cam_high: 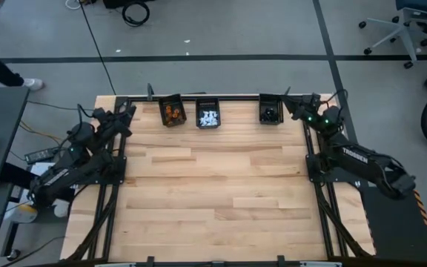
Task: Sort Halloween decoration
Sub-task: Return to Home Position
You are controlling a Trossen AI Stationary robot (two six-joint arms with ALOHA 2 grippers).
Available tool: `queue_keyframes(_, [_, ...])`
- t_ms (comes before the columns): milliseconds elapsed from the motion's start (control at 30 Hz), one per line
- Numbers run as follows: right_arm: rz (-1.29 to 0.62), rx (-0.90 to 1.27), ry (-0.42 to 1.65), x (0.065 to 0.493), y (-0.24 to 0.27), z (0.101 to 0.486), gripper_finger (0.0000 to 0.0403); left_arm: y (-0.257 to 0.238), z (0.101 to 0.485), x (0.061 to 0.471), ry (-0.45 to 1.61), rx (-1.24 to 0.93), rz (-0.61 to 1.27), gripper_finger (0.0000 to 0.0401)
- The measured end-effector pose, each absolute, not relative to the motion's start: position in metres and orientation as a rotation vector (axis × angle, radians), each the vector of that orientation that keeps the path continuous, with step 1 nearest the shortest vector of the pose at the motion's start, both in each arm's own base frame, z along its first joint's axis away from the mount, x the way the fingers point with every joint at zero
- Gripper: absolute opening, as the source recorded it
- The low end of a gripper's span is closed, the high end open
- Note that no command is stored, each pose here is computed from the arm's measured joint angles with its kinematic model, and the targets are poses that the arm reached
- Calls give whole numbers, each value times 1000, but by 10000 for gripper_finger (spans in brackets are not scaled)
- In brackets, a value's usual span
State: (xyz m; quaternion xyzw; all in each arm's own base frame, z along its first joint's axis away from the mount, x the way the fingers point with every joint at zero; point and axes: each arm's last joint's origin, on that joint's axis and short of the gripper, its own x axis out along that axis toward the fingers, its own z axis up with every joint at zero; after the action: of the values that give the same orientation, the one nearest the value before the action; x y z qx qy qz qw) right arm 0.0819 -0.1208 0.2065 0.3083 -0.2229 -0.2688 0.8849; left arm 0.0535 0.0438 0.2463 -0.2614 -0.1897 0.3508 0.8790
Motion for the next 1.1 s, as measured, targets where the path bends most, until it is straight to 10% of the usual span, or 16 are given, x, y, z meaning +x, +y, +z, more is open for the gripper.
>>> queue_keyframes(1100, [-780, 870, -360, 70, -123, 160, 101, 56, 169, 79, -234, -763, 661, 0])
